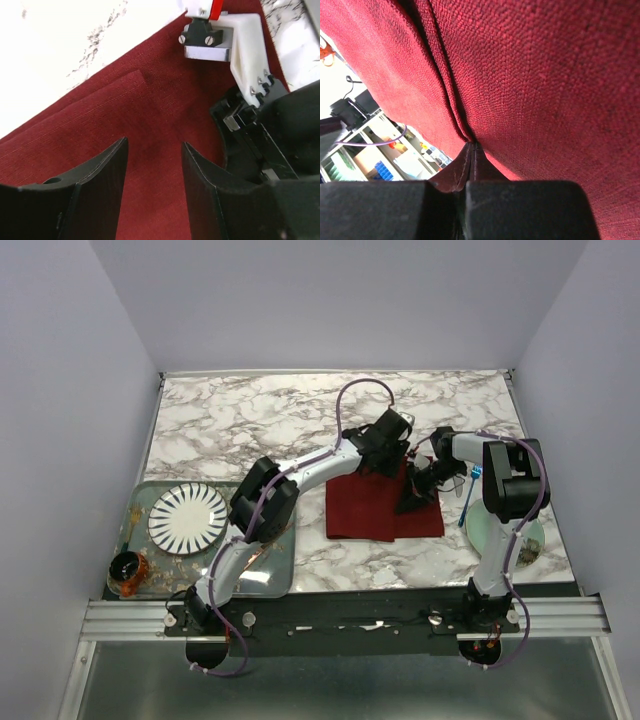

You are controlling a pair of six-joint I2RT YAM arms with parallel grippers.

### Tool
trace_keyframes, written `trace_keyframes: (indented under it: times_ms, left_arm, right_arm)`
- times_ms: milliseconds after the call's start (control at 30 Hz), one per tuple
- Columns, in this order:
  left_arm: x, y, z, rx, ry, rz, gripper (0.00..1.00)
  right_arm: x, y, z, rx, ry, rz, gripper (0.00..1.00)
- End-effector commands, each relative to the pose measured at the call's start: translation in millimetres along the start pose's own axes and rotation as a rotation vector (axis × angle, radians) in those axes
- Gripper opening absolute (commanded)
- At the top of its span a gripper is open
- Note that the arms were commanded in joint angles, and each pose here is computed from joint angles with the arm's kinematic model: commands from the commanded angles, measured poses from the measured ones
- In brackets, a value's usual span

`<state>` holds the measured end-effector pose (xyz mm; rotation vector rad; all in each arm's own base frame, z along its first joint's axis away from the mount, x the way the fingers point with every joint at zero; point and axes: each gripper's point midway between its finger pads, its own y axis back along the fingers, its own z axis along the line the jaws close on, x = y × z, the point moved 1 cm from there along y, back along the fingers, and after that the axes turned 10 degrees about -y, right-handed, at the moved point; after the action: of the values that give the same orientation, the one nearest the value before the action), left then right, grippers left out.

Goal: Fold the napkin into a case and place the utensils inside
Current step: Smooth out the square-folded napkin at the center of the board.

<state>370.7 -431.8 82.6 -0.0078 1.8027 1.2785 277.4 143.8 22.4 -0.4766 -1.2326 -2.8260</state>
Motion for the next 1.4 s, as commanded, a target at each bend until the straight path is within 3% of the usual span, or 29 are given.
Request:
trace_keyframes:
  times_ms: [0, 400, 533, 633, 867, 1000, 1033, 1067, 1167, 1367]
  left_arm:
    - [11.1, -18.3, -0.7, -0.034, 0.007, 0.031, 0.57]
    - [26.8, -33.0, -5.6, -0.049, 0.005, 0.071, 0.50]
    - [23.6, -33.9, -3.2, -0.057, -0.007, 0.064, 0.39]
    - [19.2, -35.2, -3.3, -0.052, -0.021, 0.057, 0.23]
    - [9.1, -39.1, 5.1, -0.065, -0.031, 0.041, 0.00]
    - [0.9, -38.8, 11.5, -0.068, -0.022, 0.026, 0.00]
    - [-2.3, -37.4, 14.3, -0.071, -0.006, 0.020, 0.06]
    - [-6.7, -33.9, 15.1, -0.074, 0.002, 0.008, 0.25]
    - [-15.5, -28.3, 15.2, -0.080, 0.021, -0.021, 0.39]
    - [-14.2, -34.0, 11.3, -0.078, 0.025, -0.019, 0.42]
  right_arm:
    - [0.4, -9.4, -11.8, 0.035, -0.022, 0.013, 0.01]
    - [1.8, -12.8, -15.2, 0.038, -0.040, 0.025, 0.01]
    - [2.6, -13.6, -17.5, 0.045, -0.041, 0.027, 0.01]
    - [2.9, -13.8, -18.3, 0.048, -0.042, 0.027, 0.01]
    - [4.3, -14.1, -20.1, 0.054, -0.040, 0.026, 0.01]
    - [3.8, -14.5, -20.9, 0.054, -0.044, 0.026, 0.01]
    - [3.6, -14.2, -20.9, 0.056, -0.043, 0.025, 0.01]
    - [3.9, -14.5, -20.4, 0.055, -0.041, 0.027, 0.01]
    - [3.6, -14.6, -20.4, 0.054, -0.042, 0.026, 0.01]
    - [2.8, -14.6, -19.8, 0.053, -0.043, 0.026, 0.01]
